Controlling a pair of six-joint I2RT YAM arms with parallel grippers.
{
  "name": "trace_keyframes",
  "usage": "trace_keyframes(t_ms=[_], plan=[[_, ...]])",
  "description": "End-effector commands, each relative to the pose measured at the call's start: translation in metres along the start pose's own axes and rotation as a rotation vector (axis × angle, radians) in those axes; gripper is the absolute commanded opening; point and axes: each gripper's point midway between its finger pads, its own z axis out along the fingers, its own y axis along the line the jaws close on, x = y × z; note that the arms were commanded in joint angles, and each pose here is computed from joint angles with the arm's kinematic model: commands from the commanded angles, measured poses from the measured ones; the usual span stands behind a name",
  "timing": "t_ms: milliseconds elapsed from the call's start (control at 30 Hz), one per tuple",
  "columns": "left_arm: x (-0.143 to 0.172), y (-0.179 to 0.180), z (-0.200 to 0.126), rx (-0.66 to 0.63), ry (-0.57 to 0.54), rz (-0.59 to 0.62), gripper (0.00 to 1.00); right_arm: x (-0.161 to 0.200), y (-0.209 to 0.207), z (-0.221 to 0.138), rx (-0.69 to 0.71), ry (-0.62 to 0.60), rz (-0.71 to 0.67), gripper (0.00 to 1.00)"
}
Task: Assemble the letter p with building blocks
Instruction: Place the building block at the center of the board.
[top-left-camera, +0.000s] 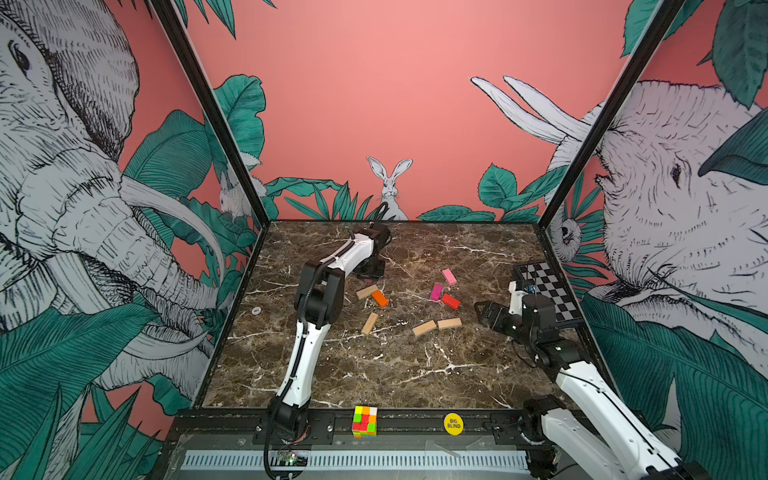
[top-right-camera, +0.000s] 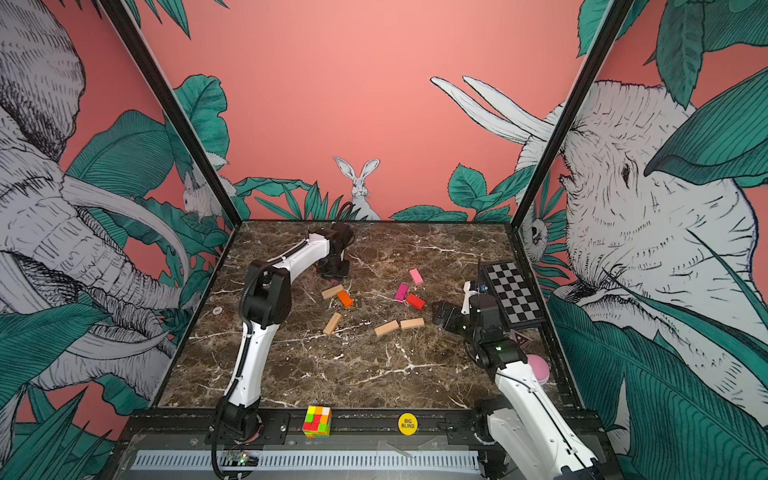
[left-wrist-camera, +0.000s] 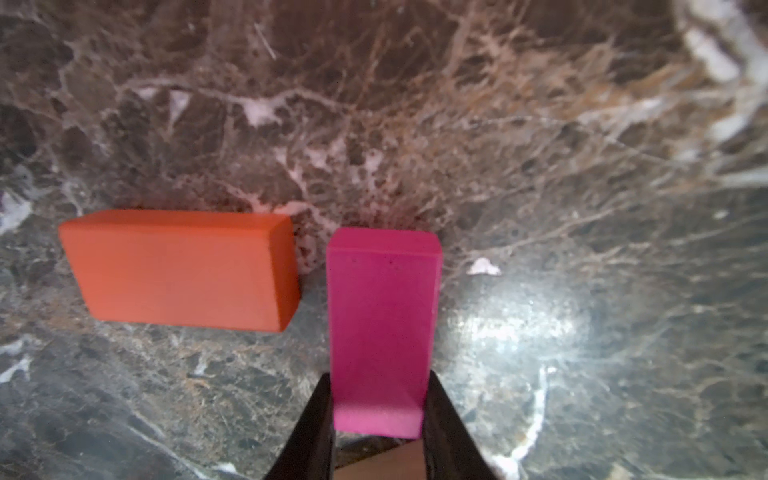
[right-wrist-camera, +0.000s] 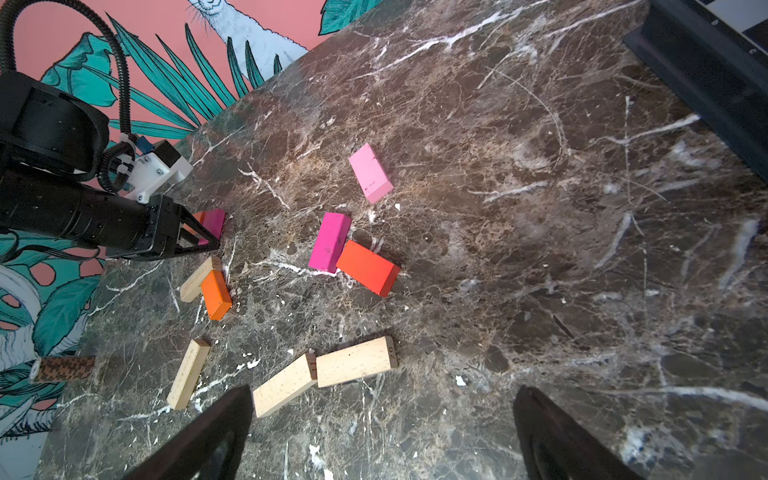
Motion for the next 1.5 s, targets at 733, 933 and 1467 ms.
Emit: trace_keyframes(t_ms=[733,933,1467], plan=[[0.008,0.018,0.008,-0.031,0.034,-0.084,0.31,-0.001,0.004,0.003,-0.029,-0.019,-0.009,0.98],[0.009,0.020,0.011,-0.027,0.042,-0.096,0.31,-0.001,0.004,0.005,-0.031,-0.016,-0.008,0.98],[0.012,0.024,0.016,-0.031,0.056,-0.105,0.31,0.001,0.003,0.006,-0.029,-0.012,-0.009,0.98]])
